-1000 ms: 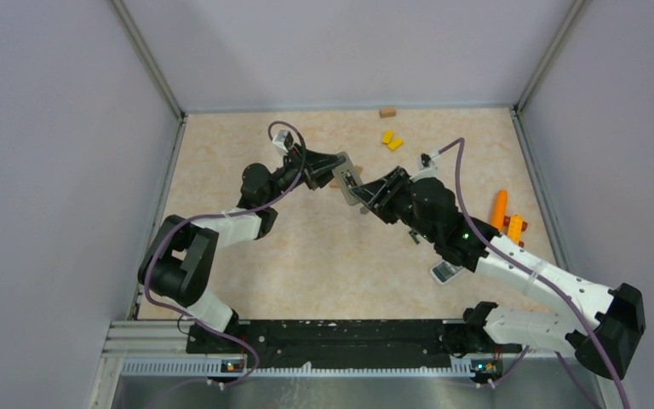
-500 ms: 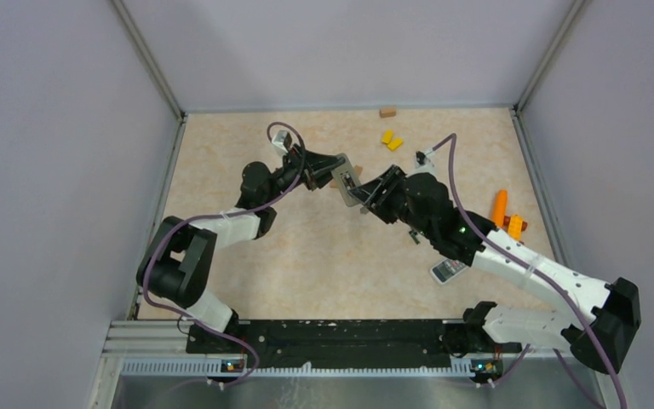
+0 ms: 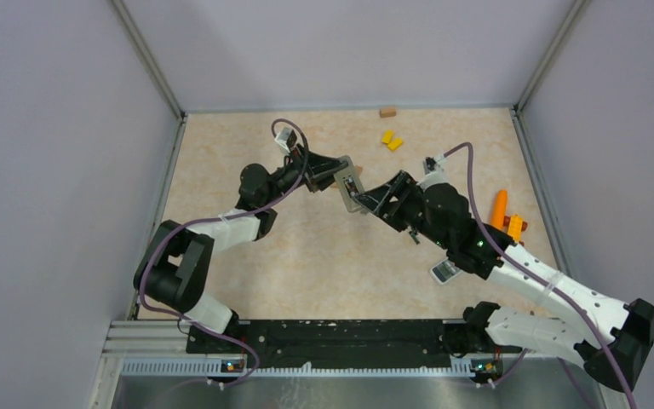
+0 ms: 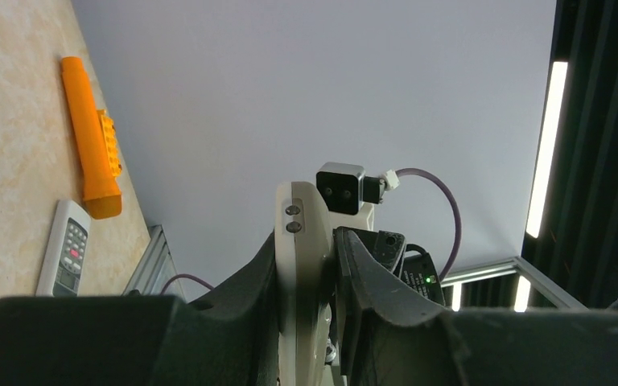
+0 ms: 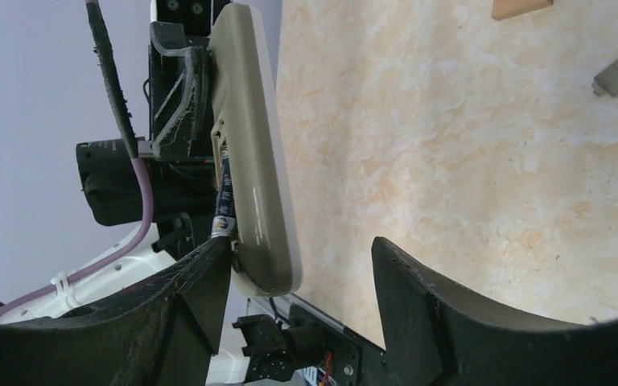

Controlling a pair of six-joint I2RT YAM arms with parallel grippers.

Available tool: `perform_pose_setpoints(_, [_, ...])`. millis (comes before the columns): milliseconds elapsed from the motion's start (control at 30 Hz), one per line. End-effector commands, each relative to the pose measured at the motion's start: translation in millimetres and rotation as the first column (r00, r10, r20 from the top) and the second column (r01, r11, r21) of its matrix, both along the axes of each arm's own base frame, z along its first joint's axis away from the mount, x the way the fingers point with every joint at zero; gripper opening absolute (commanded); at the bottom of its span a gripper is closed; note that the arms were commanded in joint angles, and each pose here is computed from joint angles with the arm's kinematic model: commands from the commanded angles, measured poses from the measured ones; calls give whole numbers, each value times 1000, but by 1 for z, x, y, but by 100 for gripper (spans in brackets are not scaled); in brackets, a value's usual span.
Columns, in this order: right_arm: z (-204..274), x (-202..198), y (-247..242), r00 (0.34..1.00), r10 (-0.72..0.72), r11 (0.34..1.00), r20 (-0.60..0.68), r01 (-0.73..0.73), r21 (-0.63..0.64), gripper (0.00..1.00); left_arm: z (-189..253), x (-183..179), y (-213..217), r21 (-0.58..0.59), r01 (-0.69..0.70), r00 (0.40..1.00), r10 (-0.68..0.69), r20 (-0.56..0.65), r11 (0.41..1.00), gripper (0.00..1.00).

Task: Load the batteries into the remote control
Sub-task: Load the battery into the remote control.

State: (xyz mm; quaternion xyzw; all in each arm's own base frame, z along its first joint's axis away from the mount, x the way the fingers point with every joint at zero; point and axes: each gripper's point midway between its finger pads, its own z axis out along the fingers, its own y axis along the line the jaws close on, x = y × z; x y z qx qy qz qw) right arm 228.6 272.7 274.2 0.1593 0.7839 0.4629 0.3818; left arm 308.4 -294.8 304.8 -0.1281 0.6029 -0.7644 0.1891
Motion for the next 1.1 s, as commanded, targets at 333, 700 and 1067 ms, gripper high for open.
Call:
perform_pose_setpoints(333, [18, -9, 6, 990, 88, 992, 109, -97, 78, 58, 48, -21, 10, -81, 34, 990, -22, 142, 996, 1])
perform_pose_setpoints(700, [36, -13, 8, 976, 86, 974, 198, -125, 189, 60, 47, -19, 11, -81, 34, 990, -22, 137, 996, 1])
perform_pose_setpoints(1067, [35, -7, 18, 976, 98, 971, 195, -137, 197, 68, 47, -20, 12, -82, 34, 990, -23, 136, 996, 1])
